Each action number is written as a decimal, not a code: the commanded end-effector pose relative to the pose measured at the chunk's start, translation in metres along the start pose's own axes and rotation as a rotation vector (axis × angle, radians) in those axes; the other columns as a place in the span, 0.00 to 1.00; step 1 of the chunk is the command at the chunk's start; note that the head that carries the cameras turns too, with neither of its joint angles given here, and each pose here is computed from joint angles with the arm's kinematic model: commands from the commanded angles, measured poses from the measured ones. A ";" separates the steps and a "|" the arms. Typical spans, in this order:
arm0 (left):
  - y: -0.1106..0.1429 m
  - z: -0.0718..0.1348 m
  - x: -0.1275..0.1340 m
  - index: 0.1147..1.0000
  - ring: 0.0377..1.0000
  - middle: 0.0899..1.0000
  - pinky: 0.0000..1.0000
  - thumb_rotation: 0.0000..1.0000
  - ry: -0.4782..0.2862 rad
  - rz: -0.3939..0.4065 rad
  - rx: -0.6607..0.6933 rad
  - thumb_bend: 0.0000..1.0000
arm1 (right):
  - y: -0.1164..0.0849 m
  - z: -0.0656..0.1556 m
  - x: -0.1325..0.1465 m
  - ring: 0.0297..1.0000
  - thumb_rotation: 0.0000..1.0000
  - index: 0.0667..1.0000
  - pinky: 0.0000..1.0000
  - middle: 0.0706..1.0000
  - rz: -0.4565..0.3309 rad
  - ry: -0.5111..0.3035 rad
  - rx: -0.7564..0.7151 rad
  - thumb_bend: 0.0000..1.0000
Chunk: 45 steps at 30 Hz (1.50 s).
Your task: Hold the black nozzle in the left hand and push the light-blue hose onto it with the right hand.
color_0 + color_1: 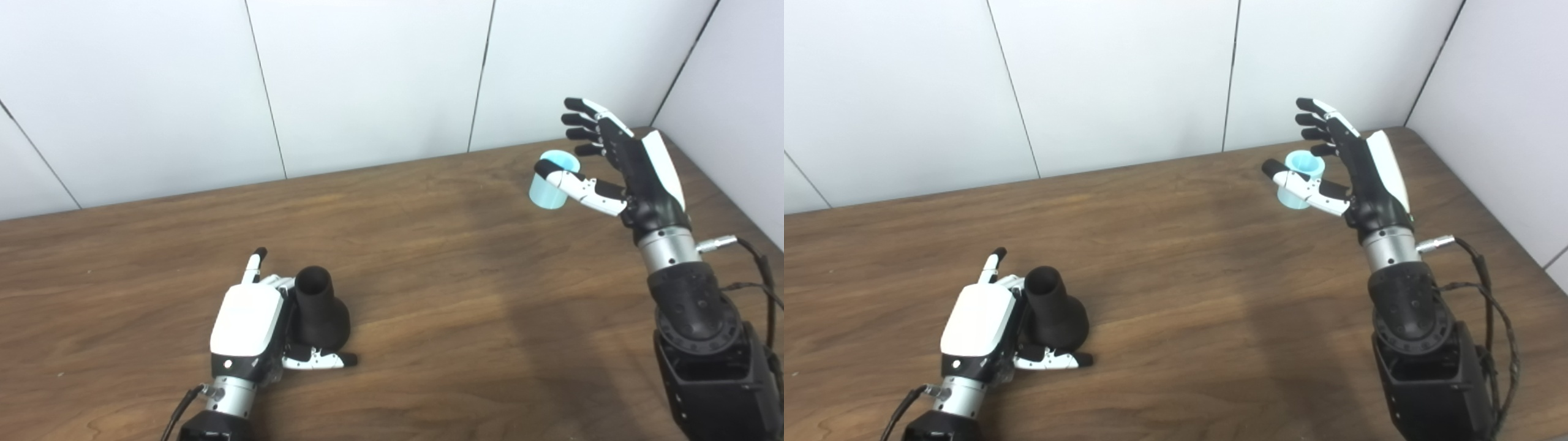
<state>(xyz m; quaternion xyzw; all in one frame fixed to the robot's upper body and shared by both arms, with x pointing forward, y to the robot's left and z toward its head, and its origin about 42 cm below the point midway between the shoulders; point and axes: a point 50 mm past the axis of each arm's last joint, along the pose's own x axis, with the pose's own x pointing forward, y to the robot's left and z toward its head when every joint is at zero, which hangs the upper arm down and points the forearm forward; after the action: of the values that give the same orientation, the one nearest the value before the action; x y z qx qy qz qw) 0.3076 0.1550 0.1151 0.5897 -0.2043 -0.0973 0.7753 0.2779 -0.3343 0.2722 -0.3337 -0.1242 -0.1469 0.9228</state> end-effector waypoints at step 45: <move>-0.057 -0.028 -0.077 0.43 0.58 0.41 1.00 0.00 0.123 -0.268 0.017 0.53 | -0.012 -0.069 0.171 0.85 0.14 0.76 0.76 0.78 0.290 0.096 -0.801 0.87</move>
<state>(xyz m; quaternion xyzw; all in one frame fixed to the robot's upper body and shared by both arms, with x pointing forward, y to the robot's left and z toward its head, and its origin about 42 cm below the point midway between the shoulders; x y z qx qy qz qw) 0.3069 0.1589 0.1143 0.5884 -0.2020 -0.0979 0.7768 0.4311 -0.4159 0.2436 -0.6617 0.0847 -0.0322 0.7443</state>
